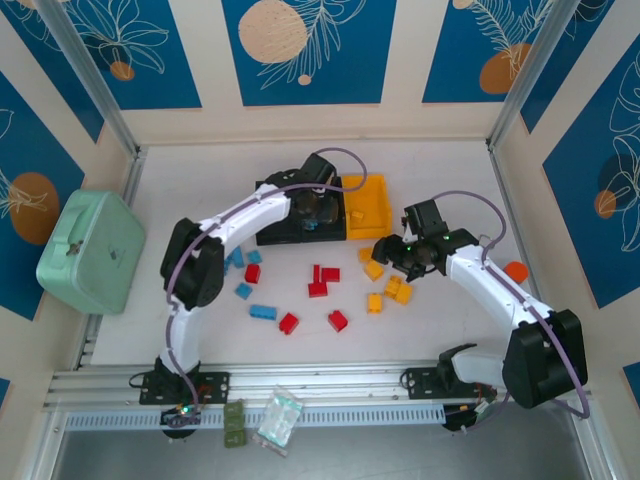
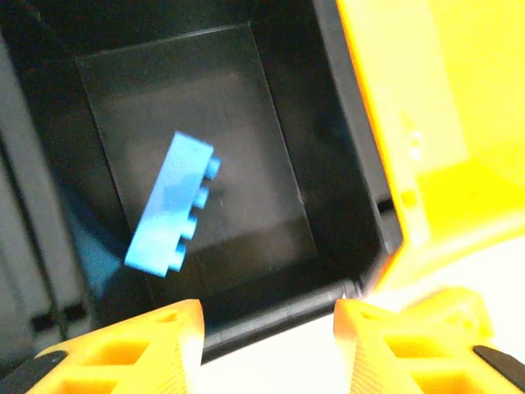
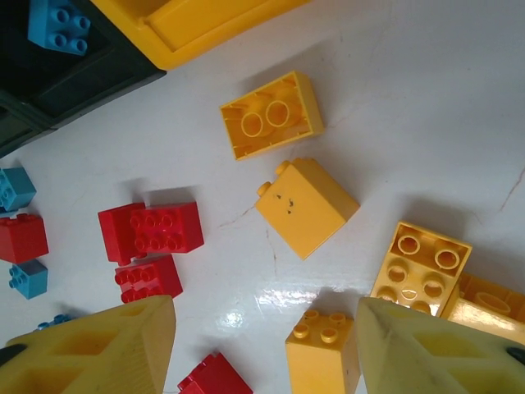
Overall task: Sort the legos into containers by color
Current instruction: Place the lego in the container, then pick up the lego from the center of the table, then place the lego in the container.
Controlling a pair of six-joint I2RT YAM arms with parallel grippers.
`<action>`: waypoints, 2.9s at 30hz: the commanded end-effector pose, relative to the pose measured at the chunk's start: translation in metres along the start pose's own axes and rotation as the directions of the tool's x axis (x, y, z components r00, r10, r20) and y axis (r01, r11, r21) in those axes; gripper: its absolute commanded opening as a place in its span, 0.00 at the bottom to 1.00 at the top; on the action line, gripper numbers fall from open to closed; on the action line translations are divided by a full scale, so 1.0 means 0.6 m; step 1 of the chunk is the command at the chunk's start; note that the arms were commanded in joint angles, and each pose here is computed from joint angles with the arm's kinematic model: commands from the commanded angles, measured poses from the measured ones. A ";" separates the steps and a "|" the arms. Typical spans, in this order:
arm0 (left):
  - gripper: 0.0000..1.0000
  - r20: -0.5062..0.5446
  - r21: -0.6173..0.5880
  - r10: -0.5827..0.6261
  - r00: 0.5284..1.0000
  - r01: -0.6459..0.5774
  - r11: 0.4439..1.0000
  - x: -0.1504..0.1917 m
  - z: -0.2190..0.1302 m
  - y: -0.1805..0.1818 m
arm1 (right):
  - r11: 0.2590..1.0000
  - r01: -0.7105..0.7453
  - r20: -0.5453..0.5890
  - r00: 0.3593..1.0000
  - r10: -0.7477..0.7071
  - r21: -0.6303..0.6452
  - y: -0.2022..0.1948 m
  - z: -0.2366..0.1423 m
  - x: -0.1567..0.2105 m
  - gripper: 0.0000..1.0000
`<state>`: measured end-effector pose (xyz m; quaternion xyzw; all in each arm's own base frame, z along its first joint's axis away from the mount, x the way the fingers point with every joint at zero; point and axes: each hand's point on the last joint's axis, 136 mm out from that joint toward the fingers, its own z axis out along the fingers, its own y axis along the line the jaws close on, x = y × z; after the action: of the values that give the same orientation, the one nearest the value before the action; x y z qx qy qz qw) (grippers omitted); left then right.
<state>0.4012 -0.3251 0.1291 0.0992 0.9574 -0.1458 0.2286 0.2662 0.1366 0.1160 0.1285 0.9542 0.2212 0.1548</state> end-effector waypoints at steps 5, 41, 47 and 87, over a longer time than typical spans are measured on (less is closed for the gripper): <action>0.46 0.020 0.109 -0.001 1.000 -0.001 0.994 0.056 -0.079 -0.008 | 0.996 0.070 -0.006 0.998 -0.070 -0.052 0.034 -0.006 -0.001 0.60; 0.38 -0.184 -0.054 -0.013 0.983 0.003 0.999 0.241 0.030 0.024 | 0.994 0.082 -0.039 0.996 -0.085 -0.066 0.017 0.026 0.058 0.57; 0.28 -0.193 -0.039 -0.008 0.981 0.001 0.999 0.240 0.042 0.017 | 0.996 0.076 -0.037 0.996 -0.078 -0.052 0.013 0.026 0.056 0.57; 0.16 -0.048 -0.227 -0.077 0.996 0.065 0.972 -0.013 -0.004 0.207 | 0.991 0.110 -0.066 0.991 -0.115 -0.075 0.063 0.044 0.062 0.57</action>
<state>0.4380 -0.2124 0.1142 0.0336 0.9709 -0.0580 0.2300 0.2489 0.1900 0.0990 0.0581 0.9564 0.2501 0.1390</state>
